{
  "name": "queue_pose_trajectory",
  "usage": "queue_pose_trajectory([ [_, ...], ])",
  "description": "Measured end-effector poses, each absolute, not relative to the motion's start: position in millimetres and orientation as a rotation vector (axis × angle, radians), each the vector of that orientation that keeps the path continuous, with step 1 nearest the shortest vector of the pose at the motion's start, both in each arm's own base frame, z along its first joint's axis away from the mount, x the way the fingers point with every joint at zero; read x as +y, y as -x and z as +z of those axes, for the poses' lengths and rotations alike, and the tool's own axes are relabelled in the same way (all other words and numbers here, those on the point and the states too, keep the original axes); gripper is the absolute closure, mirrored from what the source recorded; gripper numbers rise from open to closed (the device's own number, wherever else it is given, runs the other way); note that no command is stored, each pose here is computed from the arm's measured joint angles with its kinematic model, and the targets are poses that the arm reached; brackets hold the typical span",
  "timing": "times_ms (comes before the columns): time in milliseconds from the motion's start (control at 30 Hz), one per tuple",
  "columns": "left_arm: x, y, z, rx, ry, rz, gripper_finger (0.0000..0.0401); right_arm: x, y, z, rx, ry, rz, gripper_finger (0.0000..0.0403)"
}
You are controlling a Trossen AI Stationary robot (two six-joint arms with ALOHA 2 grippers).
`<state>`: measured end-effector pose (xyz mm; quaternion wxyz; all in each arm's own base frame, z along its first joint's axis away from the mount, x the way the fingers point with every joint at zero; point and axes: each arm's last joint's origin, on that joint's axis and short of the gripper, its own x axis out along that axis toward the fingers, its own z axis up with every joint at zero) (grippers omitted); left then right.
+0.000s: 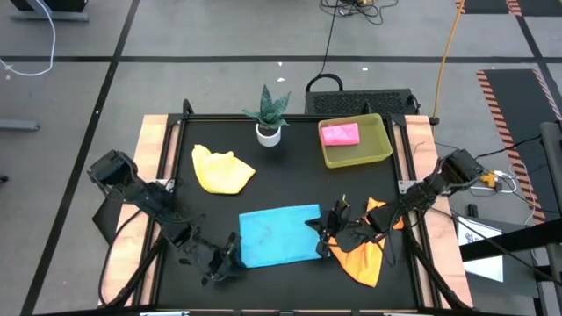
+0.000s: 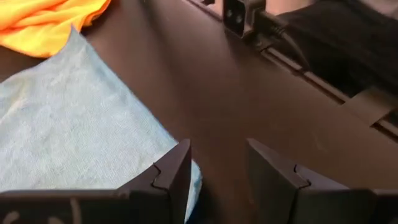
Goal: Fold microfiber towels
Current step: Fold the blue microfiber cloth
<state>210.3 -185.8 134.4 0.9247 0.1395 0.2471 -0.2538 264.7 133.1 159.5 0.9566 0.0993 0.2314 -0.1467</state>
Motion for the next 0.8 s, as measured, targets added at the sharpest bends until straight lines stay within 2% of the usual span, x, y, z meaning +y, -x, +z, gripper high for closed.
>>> queue_pose_trajectory([
  [433, -182, -216, 116, 0.561, -0.297, -0.382, 0.0254, 142, -260, 159, 0.489, -0.137, -0.249, 0.0403],
  [533, -181, -216, 117, 0.555, -0.301, -0.364, 0.0285, 146, -257, 159, 0.495, -0.088, -0.220, 0.0403],
  [700, -180, -217, 118, 0.542, -0.318, -0.358, 0.0382, 154, -251, 157, 0.536, 0.018, -0.141, 0.0398],
  [800, -179, -219, 125, 0.486, -0.316, -0.289, 0.0389, 157, -248, 153, 0.600, 0.048, -0.055, 0.0377],
])
